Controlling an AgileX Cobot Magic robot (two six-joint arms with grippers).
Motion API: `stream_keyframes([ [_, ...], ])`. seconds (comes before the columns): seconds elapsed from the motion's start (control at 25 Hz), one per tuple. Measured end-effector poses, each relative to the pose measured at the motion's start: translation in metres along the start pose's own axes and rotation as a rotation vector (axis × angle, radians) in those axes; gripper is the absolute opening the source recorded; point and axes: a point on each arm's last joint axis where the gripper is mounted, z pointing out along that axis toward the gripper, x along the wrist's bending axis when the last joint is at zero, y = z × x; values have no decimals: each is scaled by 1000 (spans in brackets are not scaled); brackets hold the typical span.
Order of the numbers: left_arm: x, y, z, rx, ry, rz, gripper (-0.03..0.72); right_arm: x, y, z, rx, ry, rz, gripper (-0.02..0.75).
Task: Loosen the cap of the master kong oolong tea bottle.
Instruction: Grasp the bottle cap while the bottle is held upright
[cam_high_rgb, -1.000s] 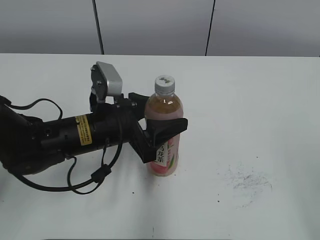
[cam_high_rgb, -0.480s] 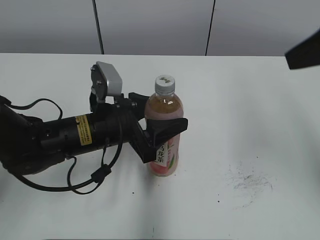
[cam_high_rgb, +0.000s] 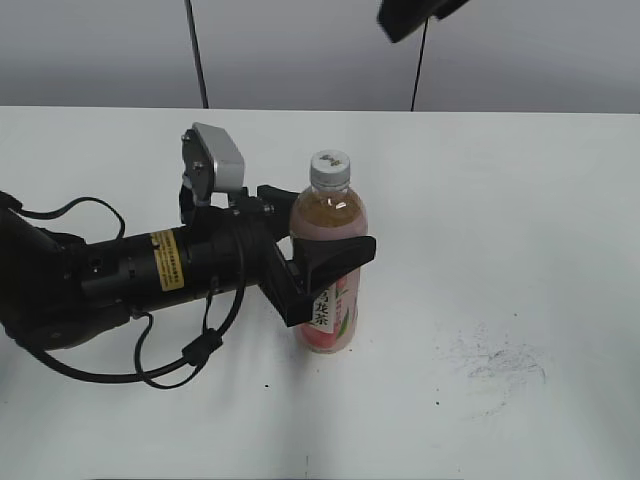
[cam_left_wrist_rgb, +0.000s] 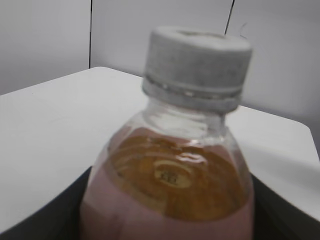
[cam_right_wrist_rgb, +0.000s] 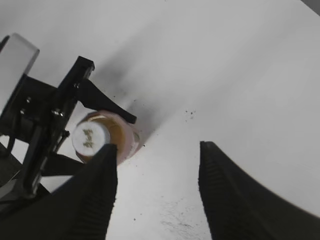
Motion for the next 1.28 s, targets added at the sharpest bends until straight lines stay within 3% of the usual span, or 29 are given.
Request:
stream_keyframes([
  [0.24, 0, 0, 0, 0, 0, 0, 450, 41, 15, 47, 101, -6, 58, 396],
  [0.4, 0, 0, 0, 0, 0, 0, 450, 64, 17, 50, 111, 16, 123, 396],
  [0.72, 0, 0, 0, 0, 0, 0, 450, 66, 3, 66, 186, 6, 222, 396],
  [1.28, 0, 0, 0, -1, 0, 0, 450, 63, -5, 91, 260, -21, 231, 396],
])
